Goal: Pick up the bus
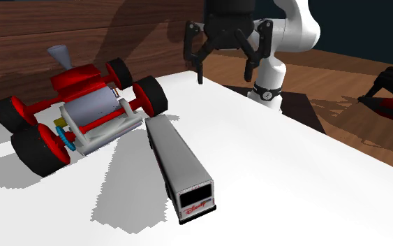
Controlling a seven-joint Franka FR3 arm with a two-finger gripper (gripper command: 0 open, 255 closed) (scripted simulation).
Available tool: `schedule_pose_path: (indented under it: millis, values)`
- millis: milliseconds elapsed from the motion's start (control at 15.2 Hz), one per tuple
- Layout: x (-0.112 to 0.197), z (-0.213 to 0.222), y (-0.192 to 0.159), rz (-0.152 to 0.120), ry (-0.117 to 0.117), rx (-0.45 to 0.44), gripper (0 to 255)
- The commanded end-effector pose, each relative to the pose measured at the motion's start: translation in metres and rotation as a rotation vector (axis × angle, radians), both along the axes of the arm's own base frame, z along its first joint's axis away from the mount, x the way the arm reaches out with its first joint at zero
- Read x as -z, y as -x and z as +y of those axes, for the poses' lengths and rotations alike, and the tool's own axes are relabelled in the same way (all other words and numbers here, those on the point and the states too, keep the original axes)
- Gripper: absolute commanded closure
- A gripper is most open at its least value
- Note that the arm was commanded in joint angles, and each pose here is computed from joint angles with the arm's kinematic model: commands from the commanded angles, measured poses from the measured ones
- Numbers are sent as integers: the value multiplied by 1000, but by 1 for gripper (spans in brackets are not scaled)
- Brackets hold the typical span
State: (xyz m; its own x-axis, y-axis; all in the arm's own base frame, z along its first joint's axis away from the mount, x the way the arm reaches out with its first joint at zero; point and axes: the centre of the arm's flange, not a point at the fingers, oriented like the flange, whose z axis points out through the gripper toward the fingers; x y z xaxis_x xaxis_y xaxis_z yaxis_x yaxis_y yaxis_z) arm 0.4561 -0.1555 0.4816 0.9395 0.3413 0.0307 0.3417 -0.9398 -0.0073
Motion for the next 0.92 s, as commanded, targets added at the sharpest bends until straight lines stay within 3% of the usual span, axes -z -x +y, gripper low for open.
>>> schedule_pose_path:
  millis: [0,660,858]
  values:
    - [8,-14,-18,-25,-13,-28,0]
    - [36,-75,-122,-141,-83,-159,0]
    - [48,-77,-127,-146,-86,-165,0]
